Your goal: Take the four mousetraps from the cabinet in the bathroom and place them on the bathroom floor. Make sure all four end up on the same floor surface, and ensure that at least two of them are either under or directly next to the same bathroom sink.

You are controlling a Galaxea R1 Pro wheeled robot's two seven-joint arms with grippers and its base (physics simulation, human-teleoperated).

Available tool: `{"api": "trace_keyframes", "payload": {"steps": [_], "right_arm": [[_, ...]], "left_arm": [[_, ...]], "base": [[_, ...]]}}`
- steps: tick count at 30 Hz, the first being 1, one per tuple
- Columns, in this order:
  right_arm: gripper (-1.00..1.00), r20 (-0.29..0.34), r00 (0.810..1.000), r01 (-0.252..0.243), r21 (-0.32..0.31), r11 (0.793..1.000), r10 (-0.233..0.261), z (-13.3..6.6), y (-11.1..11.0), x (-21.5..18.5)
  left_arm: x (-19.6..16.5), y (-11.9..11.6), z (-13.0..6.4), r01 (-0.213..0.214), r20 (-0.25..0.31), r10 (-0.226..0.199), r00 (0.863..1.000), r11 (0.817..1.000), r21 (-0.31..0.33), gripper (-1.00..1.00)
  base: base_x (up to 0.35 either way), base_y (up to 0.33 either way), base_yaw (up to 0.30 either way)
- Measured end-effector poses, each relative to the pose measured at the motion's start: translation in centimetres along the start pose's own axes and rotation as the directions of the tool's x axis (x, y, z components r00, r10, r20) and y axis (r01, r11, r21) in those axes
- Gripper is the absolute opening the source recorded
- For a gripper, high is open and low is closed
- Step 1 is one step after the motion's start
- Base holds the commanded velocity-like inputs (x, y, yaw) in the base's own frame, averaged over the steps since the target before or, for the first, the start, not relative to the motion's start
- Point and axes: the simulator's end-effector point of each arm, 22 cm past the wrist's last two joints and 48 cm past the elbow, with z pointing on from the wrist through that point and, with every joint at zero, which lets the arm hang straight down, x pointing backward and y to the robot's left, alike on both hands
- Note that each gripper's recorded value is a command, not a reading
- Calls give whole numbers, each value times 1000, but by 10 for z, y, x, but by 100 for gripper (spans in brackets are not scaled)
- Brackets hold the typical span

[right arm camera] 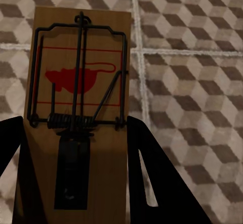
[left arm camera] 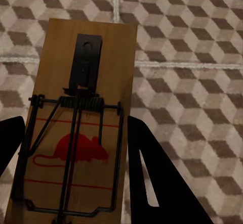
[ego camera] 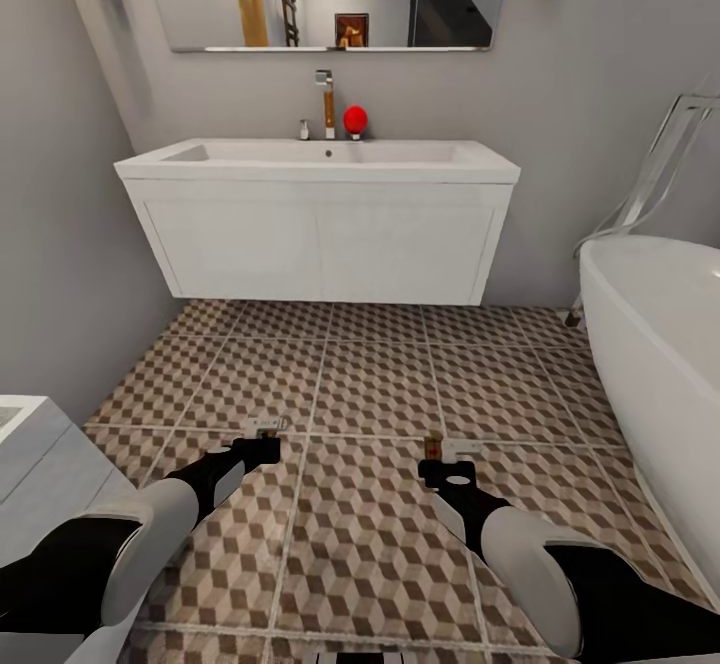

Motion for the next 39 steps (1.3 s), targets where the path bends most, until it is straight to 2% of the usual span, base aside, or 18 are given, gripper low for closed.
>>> {"api": "trace_keyframes", "payload": {"steps": [7, 19, 39], "right_arm": [[-100, -8, 1000, -14, 3, 1000, 14, 0, -1, 2], [-100, -7, 1000, -17, 11, 1000, 17, 0, -3, 2], [-100, -10, 1000, -20, 9, 1000, 20, 0, -1, 2]], "left_arm": [[0, 0, 0, 0, -1, 0, 1000, 1000, 1, -100], [0, 0, 0, 0, 0, 0, 1000, 1000, 1, -100], [1, 0, 0, 0, -1, 0, 1000, 1000, 1, -100]], "base": [[0, 0, -48], [0, 0, -214], [0, 0, -10]]}}
